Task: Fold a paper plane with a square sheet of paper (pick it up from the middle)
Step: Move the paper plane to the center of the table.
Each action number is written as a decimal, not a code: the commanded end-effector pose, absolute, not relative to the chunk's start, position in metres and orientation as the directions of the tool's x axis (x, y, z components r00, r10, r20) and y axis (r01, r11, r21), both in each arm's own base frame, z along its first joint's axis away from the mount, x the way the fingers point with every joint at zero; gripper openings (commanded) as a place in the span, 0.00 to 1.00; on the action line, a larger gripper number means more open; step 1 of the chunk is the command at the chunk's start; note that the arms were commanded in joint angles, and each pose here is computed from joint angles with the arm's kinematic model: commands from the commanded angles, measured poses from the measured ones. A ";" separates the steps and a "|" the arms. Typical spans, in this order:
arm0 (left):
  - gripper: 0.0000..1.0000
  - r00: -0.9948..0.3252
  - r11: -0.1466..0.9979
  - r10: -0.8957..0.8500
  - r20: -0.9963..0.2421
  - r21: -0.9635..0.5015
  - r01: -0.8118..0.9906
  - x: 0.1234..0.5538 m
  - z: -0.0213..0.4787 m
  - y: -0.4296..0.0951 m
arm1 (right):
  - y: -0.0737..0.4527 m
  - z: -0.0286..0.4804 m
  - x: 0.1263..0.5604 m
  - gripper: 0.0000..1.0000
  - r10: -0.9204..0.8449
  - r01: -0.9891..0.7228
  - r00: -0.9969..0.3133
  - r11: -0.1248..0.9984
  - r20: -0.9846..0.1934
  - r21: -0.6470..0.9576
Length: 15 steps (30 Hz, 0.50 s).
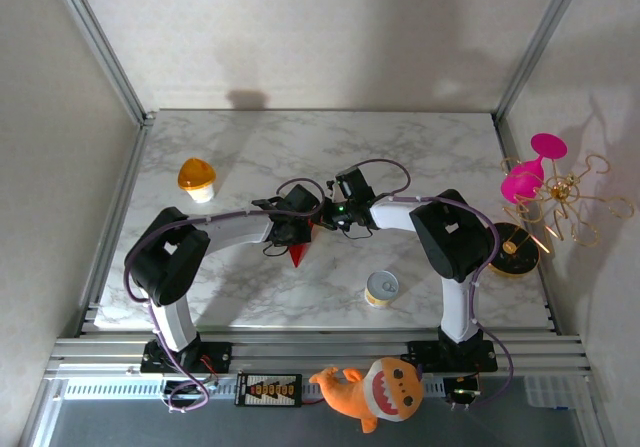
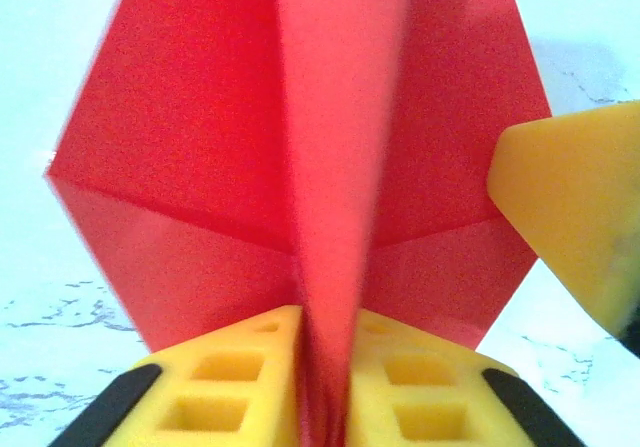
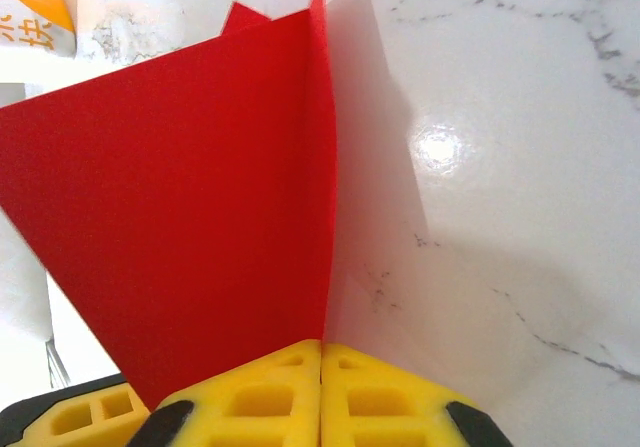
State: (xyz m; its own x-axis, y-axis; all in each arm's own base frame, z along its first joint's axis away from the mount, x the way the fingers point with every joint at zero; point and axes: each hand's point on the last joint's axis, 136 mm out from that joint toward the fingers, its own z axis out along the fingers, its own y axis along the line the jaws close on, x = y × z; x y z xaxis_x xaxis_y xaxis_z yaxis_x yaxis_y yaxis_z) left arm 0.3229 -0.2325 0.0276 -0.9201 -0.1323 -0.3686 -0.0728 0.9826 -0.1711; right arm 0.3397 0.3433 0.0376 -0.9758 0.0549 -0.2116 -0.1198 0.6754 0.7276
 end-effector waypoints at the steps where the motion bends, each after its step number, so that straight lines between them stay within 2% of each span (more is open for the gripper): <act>1: 0.10 -0.911 0.985 -0.138 -0.389 -0.146 -0.087 0.327 0.037 -0.229 | 0.346 0.052 0.346 0.16 0.058 -0.146 -0.966 0.682 -0.252 0.717; 5: 0.02 -0.898 0.984 -0.151 -0.413 -0.153 -0.095 0.332 0.045 -0.226 | 0.330 0.060 0.357 0.34 0.097 -0.137 -0.948 0.733 -0.302 0.666; 9: 0.00 -0.875 0.979 -0.175 -0.452 -0.175 -0.105 0.347 0.061 -0.222 | 0.298 0.078 0.373 0.52 0.158 -0.117 -0.903 0.805 -0.399 0.582; 15: 0.00 -0.839 0.977 -0.185 -0.512 -0.185 -0.103 0.388 0.080 -0.220 | 0.240 0.102 0.390 0.67 0.232 -0.041 -0.794 0.902 -0.562 0.430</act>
